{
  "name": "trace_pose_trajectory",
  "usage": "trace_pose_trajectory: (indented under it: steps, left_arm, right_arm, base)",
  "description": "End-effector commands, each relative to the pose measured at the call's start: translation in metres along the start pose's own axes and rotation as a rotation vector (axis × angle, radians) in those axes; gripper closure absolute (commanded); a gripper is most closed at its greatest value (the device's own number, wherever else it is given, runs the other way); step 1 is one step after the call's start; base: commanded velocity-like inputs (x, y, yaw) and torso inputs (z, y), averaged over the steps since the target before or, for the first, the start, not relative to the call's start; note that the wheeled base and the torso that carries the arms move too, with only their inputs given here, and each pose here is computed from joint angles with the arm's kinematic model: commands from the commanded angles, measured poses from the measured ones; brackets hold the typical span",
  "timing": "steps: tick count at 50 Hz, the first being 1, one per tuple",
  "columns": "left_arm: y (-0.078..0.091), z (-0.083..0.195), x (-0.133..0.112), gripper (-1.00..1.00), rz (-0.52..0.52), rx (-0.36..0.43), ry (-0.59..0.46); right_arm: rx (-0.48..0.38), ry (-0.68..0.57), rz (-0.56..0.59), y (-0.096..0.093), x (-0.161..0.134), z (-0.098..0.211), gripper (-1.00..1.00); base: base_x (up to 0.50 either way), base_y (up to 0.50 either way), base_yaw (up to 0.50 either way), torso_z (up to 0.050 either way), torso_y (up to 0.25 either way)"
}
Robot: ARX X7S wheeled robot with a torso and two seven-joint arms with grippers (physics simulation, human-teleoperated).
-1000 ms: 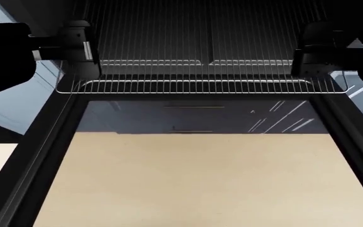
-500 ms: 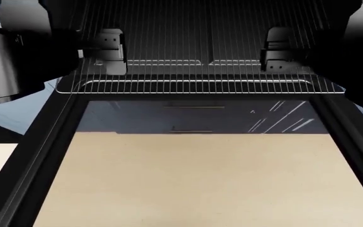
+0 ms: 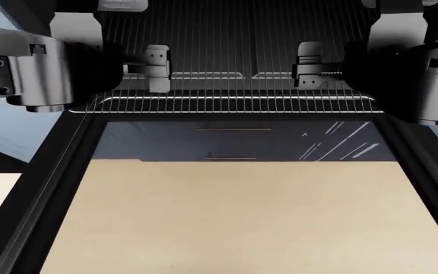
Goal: Fully slide the bottom oven rack out.
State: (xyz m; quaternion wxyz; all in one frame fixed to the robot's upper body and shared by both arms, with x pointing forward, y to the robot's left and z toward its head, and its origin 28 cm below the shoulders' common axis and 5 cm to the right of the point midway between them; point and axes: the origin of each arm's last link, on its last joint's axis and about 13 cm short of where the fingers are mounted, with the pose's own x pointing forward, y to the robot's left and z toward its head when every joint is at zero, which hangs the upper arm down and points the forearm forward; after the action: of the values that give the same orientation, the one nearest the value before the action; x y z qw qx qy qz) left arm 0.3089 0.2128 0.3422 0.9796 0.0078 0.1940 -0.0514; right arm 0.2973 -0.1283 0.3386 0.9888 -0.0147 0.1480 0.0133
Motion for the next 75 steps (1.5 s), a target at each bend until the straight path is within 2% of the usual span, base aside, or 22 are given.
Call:
trace_pose_trajectory:
  steps: [1,21,41,54,62,75]
  left_arm:
    - [-0.003,-0.002,0.011,-1.00,0.011,0.017,0.017]
    - [-0.003,-0.029,0.023,-1.00,0.037,0.039,0.123]
    - [0.001,-0.053,0.035,-1.00,0.033,-0.006,0.185]
    - [0.005,-0.084,0.034,-1.00,0.021,-0.046,0.273]
    - [0.006,-0.097,0.026,-1.00,0.024,-0.025,0.334]
    - [0.010,-0.104,0.021,-1.00,0.037,0.042,0.416]
  right_arm:
    - [-0.027,0.021,-0.001,0.003,0.011,-0.002,-1.00]
    - [-0.043,0.125,-0.006,0.003,0.023,-0.024,-1.00]
    - [-0.003,0.199,-0.001,0.000,0.032,-0.056,-1.00]
    - [0.022,0.267,-0.003,-0.004,0.027,-0.080,-1.00]
    - [0.007,0.298,-0.017,-0.009,0.011,-0.082,-1.00]
    - [-0.025,0.350,-0.025,-0.012,0.003,-0.094,-1.00]
  base:
    - [0.00,0.00,0.00,0.000,0.000]
    - [0.00,0.00,0.00,0.000,0.000]
    - [0.00,0.00,0.00,0.000,-0.006]
    - [0.00,0.00,0.00,0.000,-0.015]
    - [0.00,0.00,0.00,0.000,-0.016]
    - [0.00,0.00,0.00,0.000,-0.017]
